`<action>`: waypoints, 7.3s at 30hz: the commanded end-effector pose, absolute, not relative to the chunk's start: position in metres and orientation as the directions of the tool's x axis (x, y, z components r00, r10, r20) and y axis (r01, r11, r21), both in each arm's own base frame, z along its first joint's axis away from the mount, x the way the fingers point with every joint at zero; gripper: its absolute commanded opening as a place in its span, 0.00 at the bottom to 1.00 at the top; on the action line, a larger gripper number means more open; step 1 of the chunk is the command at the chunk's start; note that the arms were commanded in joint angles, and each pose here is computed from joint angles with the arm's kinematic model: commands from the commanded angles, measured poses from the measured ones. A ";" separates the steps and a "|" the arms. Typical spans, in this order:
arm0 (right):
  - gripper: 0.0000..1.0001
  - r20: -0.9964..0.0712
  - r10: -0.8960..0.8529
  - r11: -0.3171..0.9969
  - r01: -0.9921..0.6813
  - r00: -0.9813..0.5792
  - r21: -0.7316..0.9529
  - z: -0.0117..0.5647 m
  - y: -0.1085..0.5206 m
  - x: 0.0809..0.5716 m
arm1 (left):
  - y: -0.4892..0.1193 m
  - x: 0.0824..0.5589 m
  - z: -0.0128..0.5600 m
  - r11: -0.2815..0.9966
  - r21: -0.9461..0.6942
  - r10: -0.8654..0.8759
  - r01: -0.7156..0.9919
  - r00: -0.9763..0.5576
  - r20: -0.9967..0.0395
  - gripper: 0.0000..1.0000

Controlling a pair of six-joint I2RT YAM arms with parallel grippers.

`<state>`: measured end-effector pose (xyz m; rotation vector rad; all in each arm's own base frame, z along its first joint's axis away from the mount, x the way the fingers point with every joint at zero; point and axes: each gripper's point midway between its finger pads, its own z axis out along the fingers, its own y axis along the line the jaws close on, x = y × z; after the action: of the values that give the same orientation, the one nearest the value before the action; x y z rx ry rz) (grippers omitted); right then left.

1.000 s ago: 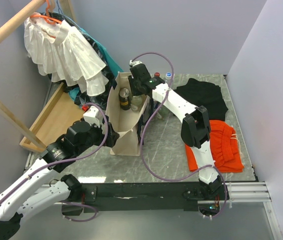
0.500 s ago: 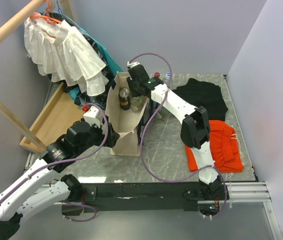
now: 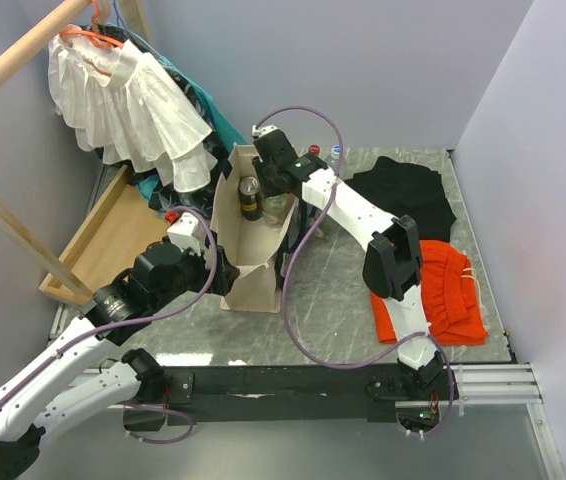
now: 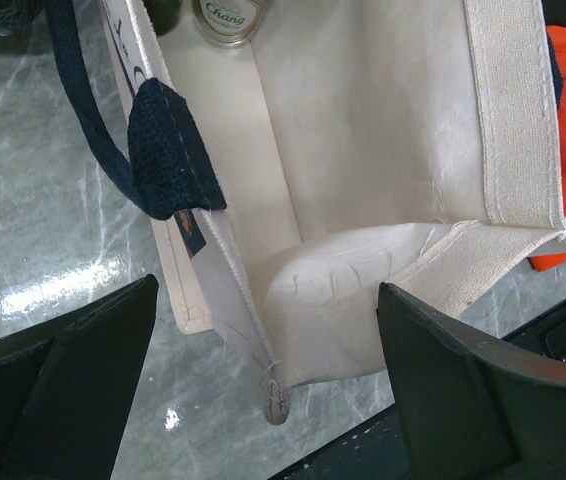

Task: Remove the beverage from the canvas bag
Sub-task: Take out the drink from the canvas bag, then place the drink at the center of the board.

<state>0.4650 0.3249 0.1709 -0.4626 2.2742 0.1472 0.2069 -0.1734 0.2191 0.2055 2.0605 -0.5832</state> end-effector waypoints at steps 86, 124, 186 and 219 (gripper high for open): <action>0.00 -0.893 -0.287 0.901 -0.415 -0.348 -0.127 0.341 0.326 0.416 | -0.184 0.203 0.215 0.858 -0.315 -0.044 0.406 -0.553 -0.832 0.96; 0.00 -0.988 -0.114 0.905 -0.421 -0.105 -0.060 0.477 0.288 0.347 | -0.184 0.202 0.217 0.855 -0.316 -0.047 0.410 -0.547 -0.836 0.96; 0.00 -0.982 0.005 0.981 -0.192 -0.188 0.042 0.413 0.173 0.327 | -0.184 0.200 0.219 0.855 -0.313 -0.046 0.413 -0.541 -0.839 0.96; 0.00 -0.966 -0.010 0.969 -0.242 -0.260 0.055 0.300 0.215 0.362 | -0.183 0.200 0.220 0.859 -0.312 -0.051 0.406 -0.538 -0.842 0.96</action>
<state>0.3412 0.2043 0.2438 -0.2888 2.0317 0.1255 0.2018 -0.1821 0.2167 0.2459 2.0668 -0.5953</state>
